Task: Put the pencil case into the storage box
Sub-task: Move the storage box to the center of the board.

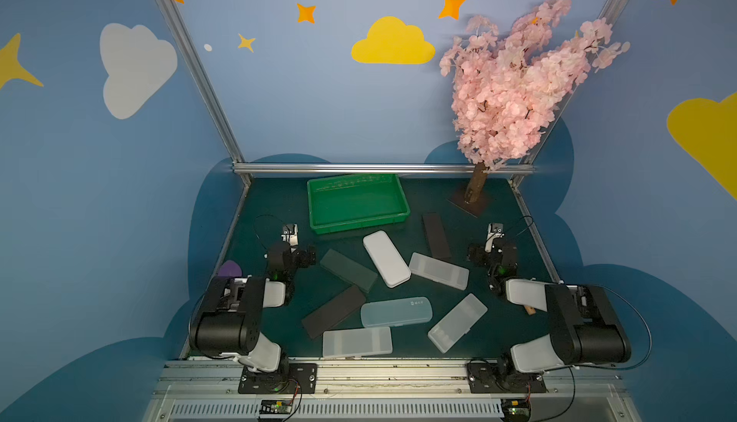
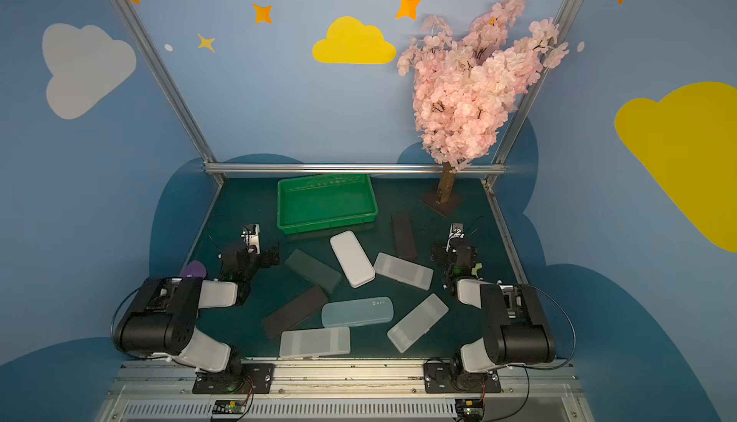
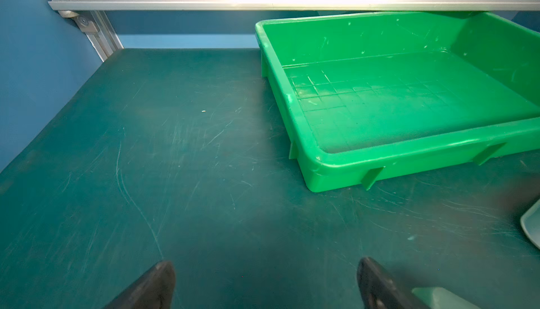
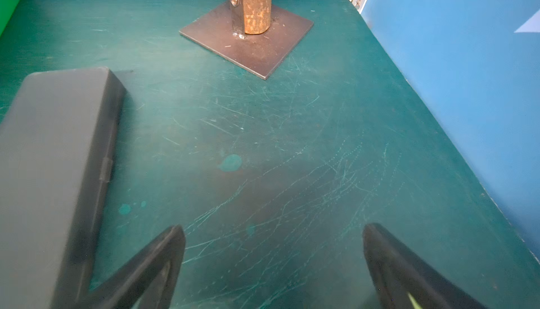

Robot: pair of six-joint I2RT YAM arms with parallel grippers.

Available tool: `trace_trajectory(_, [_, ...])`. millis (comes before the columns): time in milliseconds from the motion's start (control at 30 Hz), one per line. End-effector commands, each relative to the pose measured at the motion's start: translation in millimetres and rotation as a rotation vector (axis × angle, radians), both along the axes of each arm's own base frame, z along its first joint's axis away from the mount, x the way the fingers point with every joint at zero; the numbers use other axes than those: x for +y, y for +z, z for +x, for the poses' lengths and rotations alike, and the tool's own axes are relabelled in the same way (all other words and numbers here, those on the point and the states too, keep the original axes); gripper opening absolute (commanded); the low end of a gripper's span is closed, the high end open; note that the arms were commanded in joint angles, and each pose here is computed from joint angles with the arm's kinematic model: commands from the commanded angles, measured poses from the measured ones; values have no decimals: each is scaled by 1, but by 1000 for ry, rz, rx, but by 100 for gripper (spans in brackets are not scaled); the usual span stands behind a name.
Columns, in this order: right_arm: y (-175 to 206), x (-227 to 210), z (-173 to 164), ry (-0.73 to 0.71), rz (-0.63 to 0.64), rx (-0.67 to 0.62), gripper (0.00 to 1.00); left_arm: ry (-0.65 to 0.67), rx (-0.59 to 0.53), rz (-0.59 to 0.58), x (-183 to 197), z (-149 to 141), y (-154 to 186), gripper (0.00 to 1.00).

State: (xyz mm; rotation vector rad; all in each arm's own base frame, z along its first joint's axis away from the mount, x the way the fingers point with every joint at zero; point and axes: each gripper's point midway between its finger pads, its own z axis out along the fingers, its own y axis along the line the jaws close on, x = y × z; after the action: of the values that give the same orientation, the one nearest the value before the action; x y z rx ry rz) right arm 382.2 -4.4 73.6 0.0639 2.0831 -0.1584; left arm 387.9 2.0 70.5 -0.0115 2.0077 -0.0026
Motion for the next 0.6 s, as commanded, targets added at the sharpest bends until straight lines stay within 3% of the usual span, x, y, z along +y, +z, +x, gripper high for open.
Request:
trace_trajectory(0, [15,3,7,10,4,-49,99,-7,-31,-5,-1,6,12,100])
trace_trajectory(567, [14,2,7,7,5,-46,99,-8,-31,-7,-1,6,12,100])
